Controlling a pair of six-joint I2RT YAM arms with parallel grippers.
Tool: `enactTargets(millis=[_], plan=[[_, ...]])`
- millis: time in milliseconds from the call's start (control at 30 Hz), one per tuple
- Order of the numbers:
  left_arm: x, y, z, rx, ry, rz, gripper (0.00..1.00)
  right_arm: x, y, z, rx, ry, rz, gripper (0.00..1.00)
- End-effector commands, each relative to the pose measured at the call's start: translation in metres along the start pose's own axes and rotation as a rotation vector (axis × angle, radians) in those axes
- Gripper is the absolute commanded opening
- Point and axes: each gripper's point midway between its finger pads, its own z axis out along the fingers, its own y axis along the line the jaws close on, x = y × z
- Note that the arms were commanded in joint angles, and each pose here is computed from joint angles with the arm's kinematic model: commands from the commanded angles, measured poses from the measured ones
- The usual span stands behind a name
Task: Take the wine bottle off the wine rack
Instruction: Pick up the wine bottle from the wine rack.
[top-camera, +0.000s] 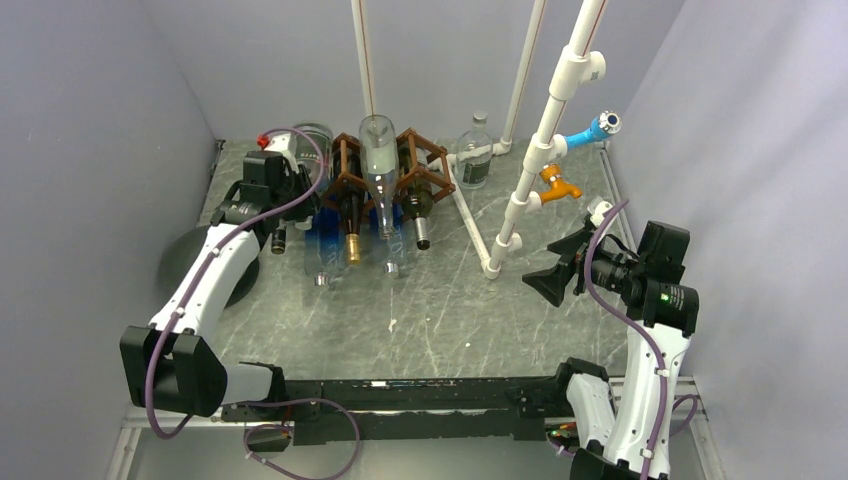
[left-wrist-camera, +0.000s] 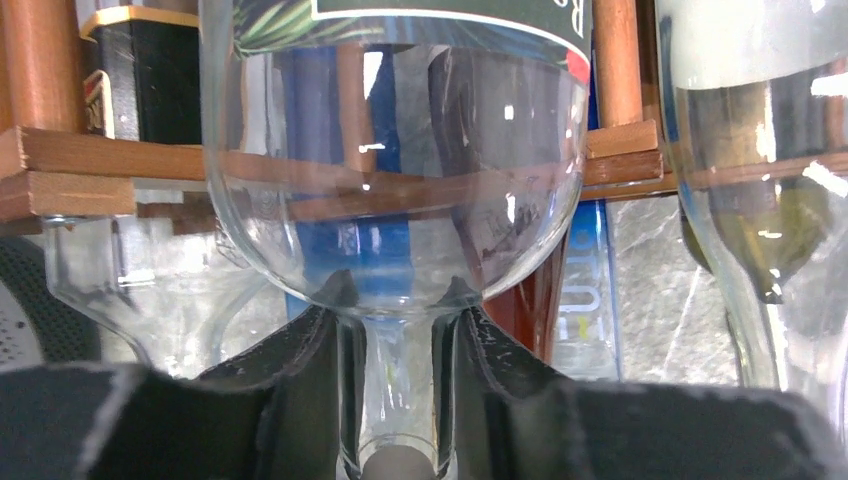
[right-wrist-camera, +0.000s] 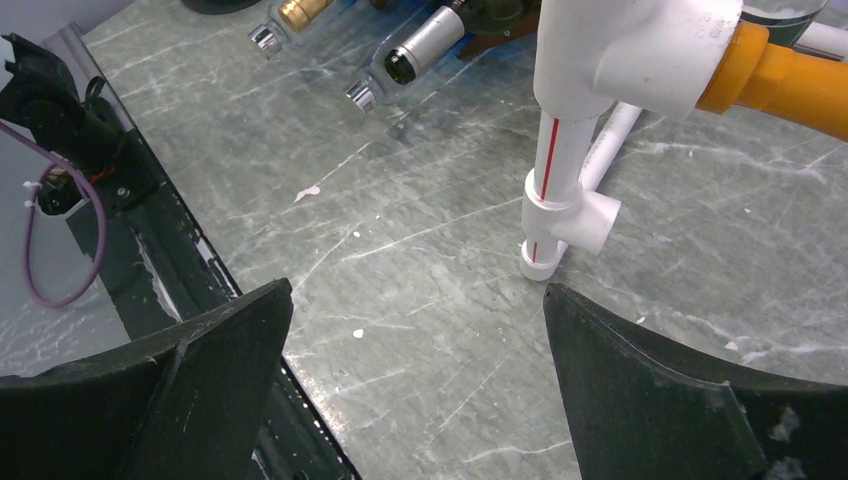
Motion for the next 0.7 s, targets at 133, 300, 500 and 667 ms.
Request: enactTargets(millis=[133, 300, 500, 667], plan=[[-0.019, -0.012, -0.013, 0.053, -0.07, 0.015, 0.01, -0.008, 0.001, 0.001, -0.023, -0.027, -0.042, 1.0], [-0.043, -0.016, -0.033, 0.062, -0.164, 0.027, 0.0, -0.008, 0.001, 0.001, -0.023, -0.029, -0.041, 1.0], [-0.066, -0.021, -0.054, 0.082, -0.281, 0.023, 0.0, -0.007, 0.001, 0.001, -0.024, -0.028, -0.041, 1.0], [-0.079, -0.024, -0.071, 0.094, -0.35, 0.022, 0.0, -0.007, 0.001, 0.001, -0.025, -0.029, -0.042, 1.0]])
